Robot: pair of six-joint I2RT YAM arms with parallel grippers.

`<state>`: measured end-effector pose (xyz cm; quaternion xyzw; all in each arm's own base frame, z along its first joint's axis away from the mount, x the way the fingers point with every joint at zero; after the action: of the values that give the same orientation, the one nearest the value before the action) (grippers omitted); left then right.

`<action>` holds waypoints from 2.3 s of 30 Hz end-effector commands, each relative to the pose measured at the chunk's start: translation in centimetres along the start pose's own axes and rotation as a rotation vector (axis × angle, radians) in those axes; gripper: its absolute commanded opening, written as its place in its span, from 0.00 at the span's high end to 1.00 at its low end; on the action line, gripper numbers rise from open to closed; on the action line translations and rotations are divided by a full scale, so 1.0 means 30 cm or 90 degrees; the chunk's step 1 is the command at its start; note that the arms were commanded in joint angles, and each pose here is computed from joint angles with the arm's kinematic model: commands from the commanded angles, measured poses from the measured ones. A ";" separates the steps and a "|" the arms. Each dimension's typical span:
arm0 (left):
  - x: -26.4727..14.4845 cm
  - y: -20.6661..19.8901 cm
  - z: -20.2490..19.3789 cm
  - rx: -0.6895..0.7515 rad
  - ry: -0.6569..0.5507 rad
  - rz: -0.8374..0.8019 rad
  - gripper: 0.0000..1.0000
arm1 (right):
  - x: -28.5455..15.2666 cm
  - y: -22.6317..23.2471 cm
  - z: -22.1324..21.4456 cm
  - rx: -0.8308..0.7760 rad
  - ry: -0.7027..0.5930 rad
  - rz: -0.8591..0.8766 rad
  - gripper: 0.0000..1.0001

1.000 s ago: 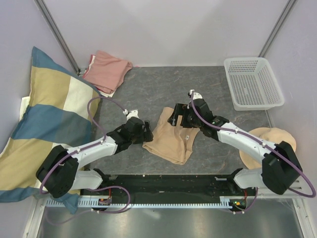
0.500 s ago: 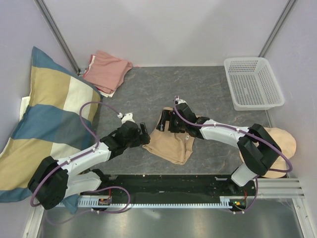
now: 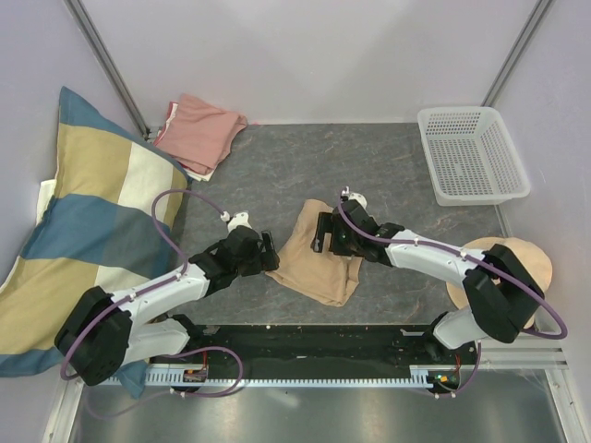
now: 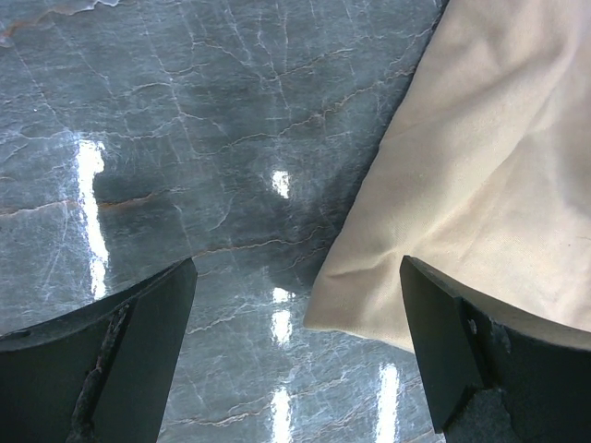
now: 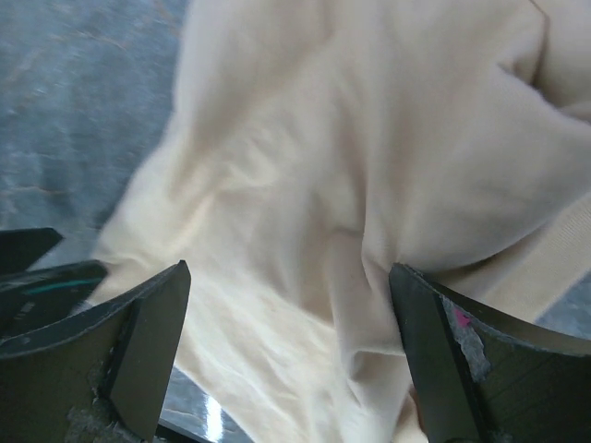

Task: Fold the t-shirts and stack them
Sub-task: Smooth out wrinkles on the folded tshirt

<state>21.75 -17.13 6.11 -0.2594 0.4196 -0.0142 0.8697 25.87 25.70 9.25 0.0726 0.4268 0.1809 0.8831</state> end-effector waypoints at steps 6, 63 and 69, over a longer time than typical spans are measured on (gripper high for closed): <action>0.016 0.000 0.005 -0.018 -0.013 0.001 0.00 | -0.047 -0.110 -0.112 0.000 0.036 -0.070 0.02; 0.054 -0.022 -0.012 0.011 0.015 -0.002 0.00 | -0.229 -0.396 -0.276 -0.044 0.088 -0.310 0.02; 0.061 -0.014 -0.024 0.008 0.021 -0.001 0.00 | -0.266 -0.402 -0.319 -0.012 0.100 -0.307 0.02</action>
<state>22.12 -17.98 4.77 -0.2509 0.4406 -0.0143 0.8618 18.34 11.63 5.63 -0.0757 0.4842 -0.0187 0.8715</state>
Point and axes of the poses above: each gripper's point midway between its finger pads, its own x axis out along the fingers, its own y axis along the line the jaws close on, z = x × y, the point moved 2 cm from there along -x, back along the fingers, and after that the axes turned 13 degrees about -x, right-handed, at the moved point
